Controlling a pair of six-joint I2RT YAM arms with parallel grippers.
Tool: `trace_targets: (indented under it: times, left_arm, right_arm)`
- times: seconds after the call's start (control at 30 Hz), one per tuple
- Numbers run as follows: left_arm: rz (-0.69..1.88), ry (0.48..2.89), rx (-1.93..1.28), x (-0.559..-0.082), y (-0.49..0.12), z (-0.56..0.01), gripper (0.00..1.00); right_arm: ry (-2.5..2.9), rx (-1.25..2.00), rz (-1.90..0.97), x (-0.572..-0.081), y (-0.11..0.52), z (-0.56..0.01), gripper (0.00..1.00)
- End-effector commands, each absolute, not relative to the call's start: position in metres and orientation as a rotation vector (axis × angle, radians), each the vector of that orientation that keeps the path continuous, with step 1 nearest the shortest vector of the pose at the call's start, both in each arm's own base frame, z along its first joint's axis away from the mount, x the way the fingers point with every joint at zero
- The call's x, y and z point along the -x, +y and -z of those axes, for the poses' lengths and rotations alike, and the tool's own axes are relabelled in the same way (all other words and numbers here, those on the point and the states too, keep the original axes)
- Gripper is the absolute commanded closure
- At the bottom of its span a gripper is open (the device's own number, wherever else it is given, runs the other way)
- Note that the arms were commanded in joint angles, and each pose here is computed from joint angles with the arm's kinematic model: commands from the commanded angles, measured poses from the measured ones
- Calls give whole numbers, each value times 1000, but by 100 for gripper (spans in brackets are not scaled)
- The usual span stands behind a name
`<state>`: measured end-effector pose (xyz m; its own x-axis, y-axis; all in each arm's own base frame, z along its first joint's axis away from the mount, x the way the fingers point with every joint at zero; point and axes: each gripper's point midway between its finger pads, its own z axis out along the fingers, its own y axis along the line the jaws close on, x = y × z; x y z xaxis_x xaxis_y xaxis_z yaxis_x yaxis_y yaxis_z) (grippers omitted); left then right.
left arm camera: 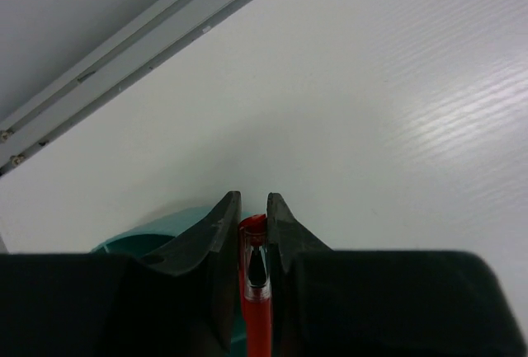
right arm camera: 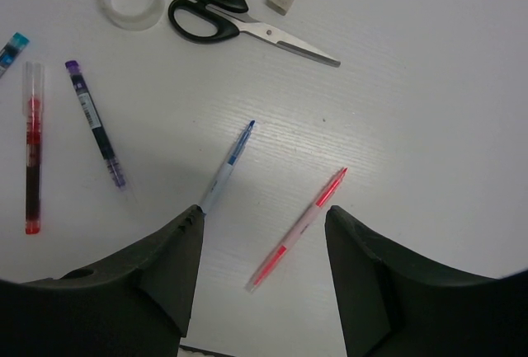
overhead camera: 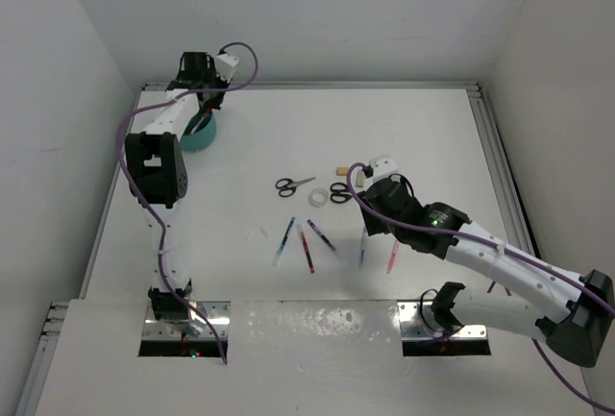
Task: Sort the stationery into containers
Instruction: Pick up the pen from the storage box.
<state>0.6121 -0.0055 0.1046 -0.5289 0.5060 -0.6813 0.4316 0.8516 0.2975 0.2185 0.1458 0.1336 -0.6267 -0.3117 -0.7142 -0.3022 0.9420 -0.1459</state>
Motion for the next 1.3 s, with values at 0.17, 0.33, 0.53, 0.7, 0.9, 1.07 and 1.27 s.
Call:
trace_targets:
  times: [0.17, 0.33, 0.53, 0.7, 0.9, 1.07, 1.27]
  left_arm:
    - [158, 1647, -495, -597, -1, -290, 100]
    - [385, 1449, -534, -552, 7, -323, 100]
    - [473, 1218, -658, -507, -11, -358, 100]
    - [571, 1191, -645, -484, -36, -400, 100]
    - [669, 1196, -619, -439, -60, -427, 100]
    - [807, 1155, -564, -418, -106, -446, 100]
    - [894, 1152, -534, -409, -133, -442, 100]
  right_arm:
    - [2144, 417, -86, -235, 168, -164, 41]
    - [2017, 558, -172, -248, 197, -175, 41]
    - [1744, 755, -283, -280, 255, -219, 41]
    - [1442, 776, -687, -331, 339, -338, 41]
    - [1360, 752, -1005, -372, 407, -361, 43]
    - [1213, 620, -1201, -390, 438, -377, 46]
    - [1169, 671, -1289, -391, 468, -380, 43]
